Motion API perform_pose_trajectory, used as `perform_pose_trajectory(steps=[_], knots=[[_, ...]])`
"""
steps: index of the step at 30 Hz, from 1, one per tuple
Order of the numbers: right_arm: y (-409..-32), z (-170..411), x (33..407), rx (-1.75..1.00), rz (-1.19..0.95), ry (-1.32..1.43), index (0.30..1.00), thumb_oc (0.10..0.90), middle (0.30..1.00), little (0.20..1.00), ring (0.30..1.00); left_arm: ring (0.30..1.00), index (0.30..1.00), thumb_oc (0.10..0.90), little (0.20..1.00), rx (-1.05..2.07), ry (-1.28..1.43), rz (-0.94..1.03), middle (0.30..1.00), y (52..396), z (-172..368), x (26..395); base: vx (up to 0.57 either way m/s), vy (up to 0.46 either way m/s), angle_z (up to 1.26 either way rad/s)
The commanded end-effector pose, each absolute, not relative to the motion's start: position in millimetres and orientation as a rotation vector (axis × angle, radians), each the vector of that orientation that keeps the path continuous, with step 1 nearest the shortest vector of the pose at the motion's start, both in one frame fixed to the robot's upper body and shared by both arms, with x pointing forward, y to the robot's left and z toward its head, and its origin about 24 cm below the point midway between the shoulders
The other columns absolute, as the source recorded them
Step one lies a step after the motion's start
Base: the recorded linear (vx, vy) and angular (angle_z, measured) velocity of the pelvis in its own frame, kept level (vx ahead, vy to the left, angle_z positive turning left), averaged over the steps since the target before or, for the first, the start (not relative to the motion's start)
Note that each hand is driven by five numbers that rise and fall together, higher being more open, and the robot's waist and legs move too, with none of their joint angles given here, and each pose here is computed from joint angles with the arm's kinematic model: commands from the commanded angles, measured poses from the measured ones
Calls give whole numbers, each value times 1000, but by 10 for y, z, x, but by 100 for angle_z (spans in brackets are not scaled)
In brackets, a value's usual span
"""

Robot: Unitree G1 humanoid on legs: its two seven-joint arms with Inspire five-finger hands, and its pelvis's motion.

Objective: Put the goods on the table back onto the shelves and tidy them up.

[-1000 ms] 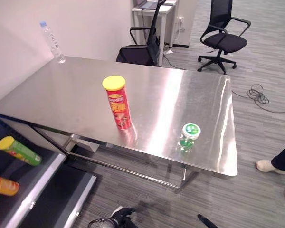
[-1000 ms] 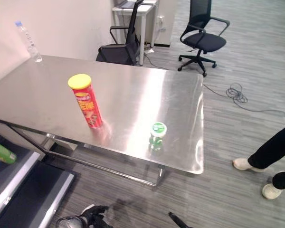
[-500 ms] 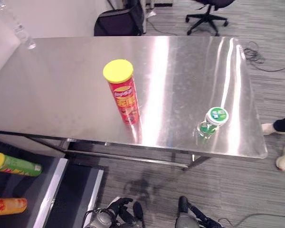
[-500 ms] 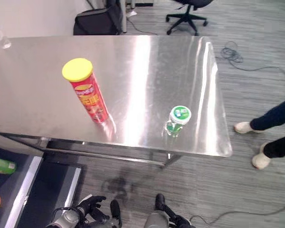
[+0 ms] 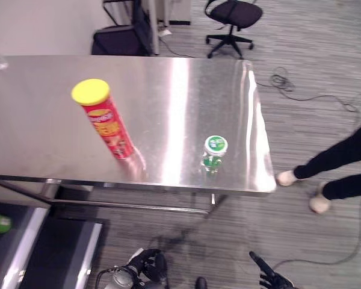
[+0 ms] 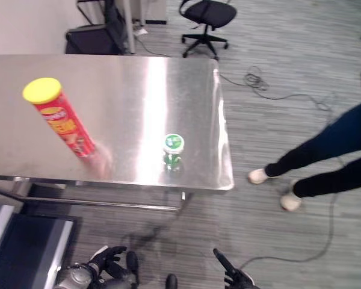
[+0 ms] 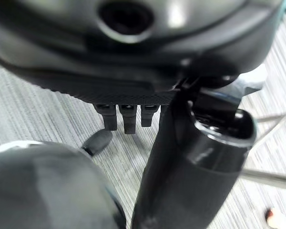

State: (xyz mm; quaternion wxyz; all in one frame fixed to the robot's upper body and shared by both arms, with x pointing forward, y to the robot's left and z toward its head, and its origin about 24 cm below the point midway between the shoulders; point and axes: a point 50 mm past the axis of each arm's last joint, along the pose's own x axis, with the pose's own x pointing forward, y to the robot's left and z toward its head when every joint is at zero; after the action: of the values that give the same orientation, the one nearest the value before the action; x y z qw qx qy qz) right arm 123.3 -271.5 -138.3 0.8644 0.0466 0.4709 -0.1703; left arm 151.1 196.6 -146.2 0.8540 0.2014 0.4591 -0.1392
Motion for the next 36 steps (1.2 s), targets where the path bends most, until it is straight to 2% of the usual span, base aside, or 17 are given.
perform_pose_trajectory(steps=[1,4,11,14,19,23,27,30,36], knots=[[-3304,-774,1513,-141,-483,643,900,800,900,900,900,900,900,800,900,349,1012,-248,900,1840,-1536,1404,-166,-7,-35],[-3434,-503,1517,-211,-527,510,900,800,900,900,900,900,900,800,900,294,1043,-164,900,1886,-1559,1360,-126,23,-5],[-3635,-110,1507,-342,-559,374,900,800,900,900,900,900,900,800,900,382,1108,-219,900,1885,-1615,1223,16,46,8],[-3715,210,1505,-391,-610,232,900,800,900,900,900,900,900,800,900,344,1135,-145,900,1976,-1627,1146,15,8,7],[-3781,671,1577,-555,-618,75,900,800,900,900,900,900,900,800,900,343,1195,-149,900,2006,-1675,949,16,2,0],[-3667,1308,1690,-725,-612,-201,900,800,900,900,900,900,900,800,900,308,1230,-143,900,1981,-1708,802,0,0,0],[-3544,1616,1730,-805,-604,-343,900,800,900,900,900,900,900,800,900,288,1224,-140,900,1947,-1711,798,-2,-6,1],[-3259,2056,1851,-866,-508,-576,900,800,900,900,900,900,900,800,900,312,1186,-216,900,1872,-1700,849,-3,-6,1],[-2997,2194,2058,-803,-341,-679,900,800,900,900,900,900,900,800,900,310,1163,-257,900,1837,-1686,888,-5,-4,1]])
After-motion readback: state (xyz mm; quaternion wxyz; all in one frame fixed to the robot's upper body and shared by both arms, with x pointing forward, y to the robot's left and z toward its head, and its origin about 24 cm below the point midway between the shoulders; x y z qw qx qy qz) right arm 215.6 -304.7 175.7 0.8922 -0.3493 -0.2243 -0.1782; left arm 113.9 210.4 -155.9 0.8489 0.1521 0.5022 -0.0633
